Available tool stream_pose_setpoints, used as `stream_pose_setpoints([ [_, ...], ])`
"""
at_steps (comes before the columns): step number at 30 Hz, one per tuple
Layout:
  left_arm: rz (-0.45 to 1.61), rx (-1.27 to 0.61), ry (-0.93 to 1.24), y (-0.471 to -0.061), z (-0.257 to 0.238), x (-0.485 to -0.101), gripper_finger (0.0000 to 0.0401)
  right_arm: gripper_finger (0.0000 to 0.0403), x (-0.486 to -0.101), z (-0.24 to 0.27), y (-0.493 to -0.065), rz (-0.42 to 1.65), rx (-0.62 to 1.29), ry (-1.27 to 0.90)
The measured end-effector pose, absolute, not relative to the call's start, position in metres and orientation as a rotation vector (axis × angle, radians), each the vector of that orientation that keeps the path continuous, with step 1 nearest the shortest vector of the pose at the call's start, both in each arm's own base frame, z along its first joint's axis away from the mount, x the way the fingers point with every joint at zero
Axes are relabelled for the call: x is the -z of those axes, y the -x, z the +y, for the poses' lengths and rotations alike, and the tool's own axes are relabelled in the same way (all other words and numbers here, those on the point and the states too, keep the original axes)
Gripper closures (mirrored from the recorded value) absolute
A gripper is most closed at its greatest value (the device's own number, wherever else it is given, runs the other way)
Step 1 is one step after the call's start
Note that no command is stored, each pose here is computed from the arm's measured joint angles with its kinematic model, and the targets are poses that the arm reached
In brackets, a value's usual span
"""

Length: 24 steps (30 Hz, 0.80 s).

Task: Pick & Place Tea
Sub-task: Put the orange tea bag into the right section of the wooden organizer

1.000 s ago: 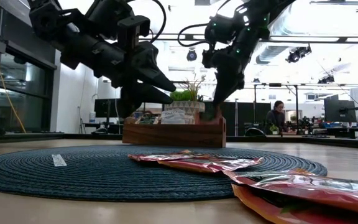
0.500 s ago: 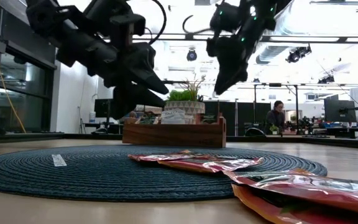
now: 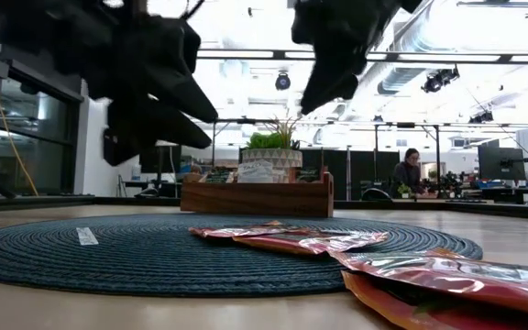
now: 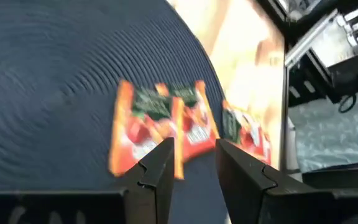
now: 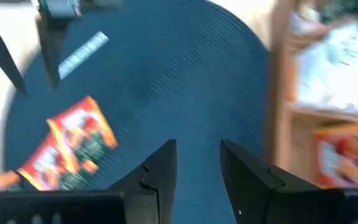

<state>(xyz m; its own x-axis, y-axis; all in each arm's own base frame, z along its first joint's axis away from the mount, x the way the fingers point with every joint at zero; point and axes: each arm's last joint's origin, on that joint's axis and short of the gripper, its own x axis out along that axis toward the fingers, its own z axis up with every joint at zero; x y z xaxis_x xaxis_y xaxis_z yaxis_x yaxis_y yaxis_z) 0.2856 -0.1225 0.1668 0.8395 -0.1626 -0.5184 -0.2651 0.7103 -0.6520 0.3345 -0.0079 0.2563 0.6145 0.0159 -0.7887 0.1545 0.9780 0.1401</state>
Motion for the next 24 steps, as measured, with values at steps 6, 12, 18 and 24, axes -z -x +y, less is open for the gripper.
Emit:
stream_pose_setpoints([
  [6,0.670,-0.108,0.839,-0.298,-0.152,-0.157,0.0287,0.0284,-0.245,0.013,-0.348,0.878,0.110,-0.364],
  [12,0.704,-0.193,0.845,-0.314,-0.162,-0.147,0.0287,0.0284,-0.226,0.027,-0.355,0.936,0.160,-0.474],
  [18,0.775,-0.284,0.780,-0.310,-0.159,-0.137,0.0287,0.0284,-0.218,0.043,-0.355,0.957,0.211,-0.490],
  [24,0.786,-0.305,0.668,-0.308,-0.156,-0.135,0.0287,0.0284,-0.217,0.052,-0.352,0.964,0.279,-0.567],
])
